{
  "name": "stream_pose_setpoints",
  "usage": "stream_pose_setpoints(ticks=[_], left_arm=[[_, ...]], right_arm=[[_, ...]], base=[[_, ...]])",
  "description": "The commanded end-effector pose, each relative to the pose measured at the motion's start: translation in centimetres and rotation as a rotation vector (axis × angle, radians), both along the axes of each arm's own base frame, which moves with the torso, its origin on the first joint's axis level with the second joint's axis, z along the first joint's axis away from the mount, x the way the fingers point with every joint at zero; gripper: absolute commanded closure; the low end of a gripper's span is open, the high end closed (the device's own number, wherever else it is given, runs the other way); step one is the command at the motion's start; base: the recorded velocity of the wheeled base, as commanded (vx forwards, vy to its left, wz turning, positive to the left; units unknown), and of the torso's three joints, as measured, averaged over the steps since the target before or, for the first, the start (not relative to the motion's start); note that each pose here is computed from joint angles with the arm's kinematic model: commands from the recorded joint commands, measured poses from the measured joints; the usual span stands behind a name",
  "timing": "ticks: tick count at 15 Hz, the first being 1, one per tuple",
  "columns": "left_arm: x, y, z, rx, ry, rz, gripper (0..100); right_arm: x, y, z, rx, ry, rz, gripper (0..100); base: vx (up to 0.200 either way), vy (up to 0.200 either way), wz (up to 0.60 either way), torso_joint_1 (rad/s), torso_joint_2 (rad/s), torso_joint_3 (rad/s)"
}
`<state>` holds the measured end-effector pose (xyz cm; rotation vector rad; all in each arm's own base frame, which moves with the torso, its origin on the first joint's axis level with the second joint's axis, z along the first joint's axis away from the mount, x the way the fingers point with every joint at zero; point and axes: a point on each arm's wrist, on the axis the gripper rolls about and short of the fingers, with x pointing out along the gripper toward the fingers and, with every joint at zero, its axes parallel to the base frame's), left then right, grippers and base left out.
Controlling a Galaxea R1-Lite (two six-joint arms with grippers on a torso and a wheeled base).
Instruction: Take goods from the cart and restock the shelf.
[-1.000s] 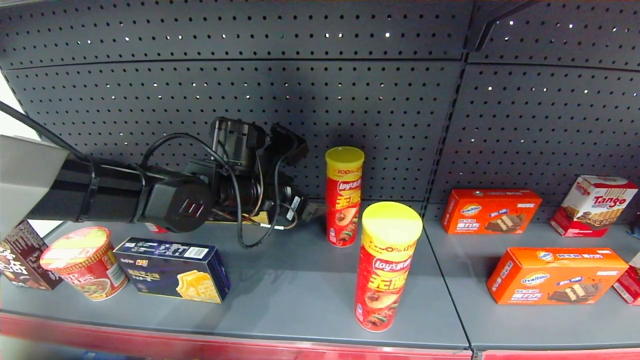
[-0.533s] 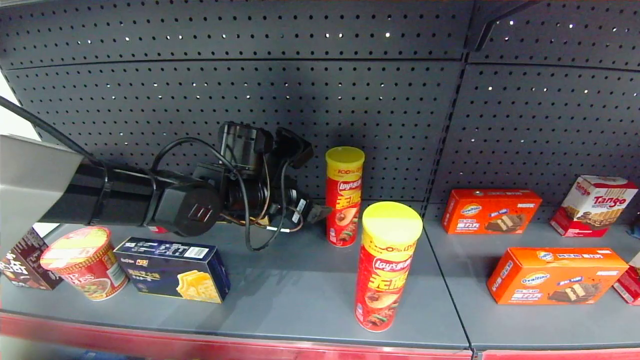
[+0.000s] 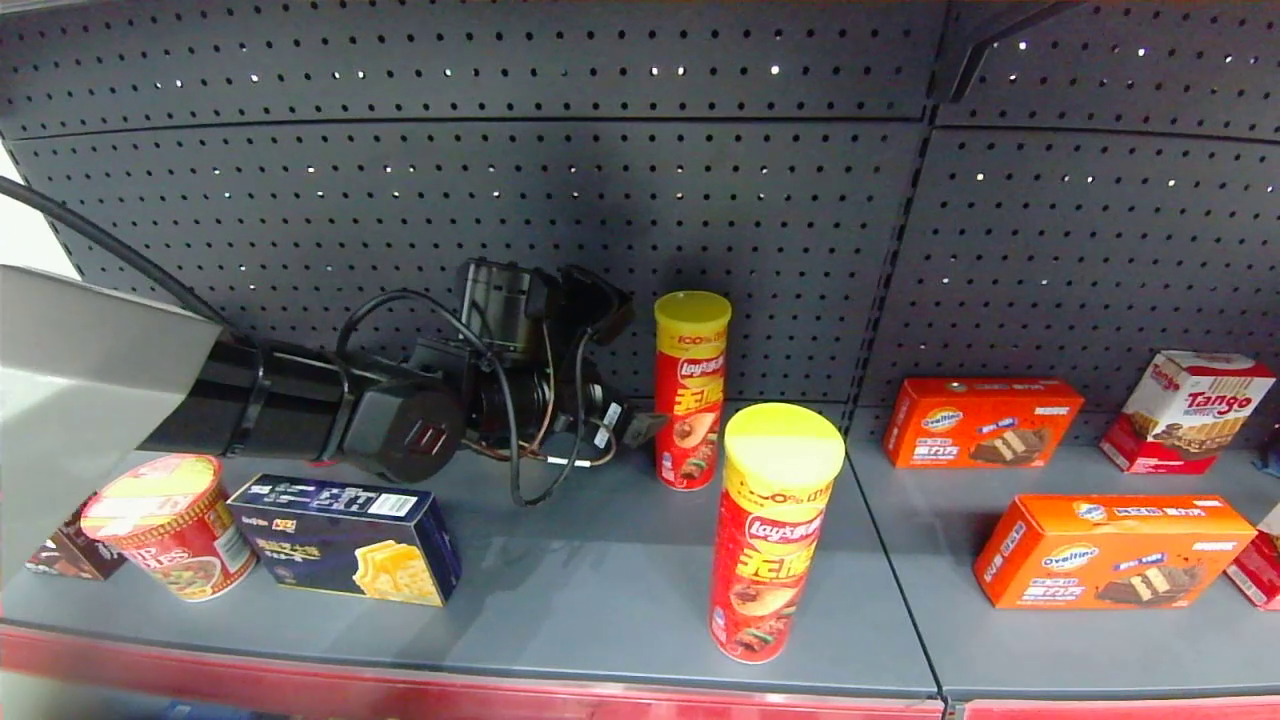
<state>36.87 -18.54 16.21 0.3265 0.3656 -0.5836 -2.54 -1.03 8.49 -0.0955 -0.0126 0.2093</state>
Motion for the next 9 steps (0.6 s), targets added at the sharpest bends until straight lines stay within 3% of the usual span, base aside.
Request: stream_pose_setpoints(ticks=[1, 4, 9], left_arm=[[0.31, -0.13, -0.43, -0.016, 0.005, 0.019, 0], [0.41, -0.08, -0.29, -0.034, -0.002, 0.038, 0], [0.65, 0.33, -0.34, -0.022, -0.009, 0.085, 0]], right_arm=[[0.01, 0.0, 0.0, -0.001, 0.001, 0.001, 0], [0.01, 0.0, 0.0, -0.002, 0.001, 0.001, 0], [0.01, 0.0, 0.0, -0.002, 0.001, 0.001, 0]], base=[[0.0, 0.0, 0.0, 0.0, 0.0, 0.0], [0.0, 0.0, 0.0, 0.0, 0.0, 0.0], [0.0, 0.0, 0.0, 0.0, 0.0, 0.0]])
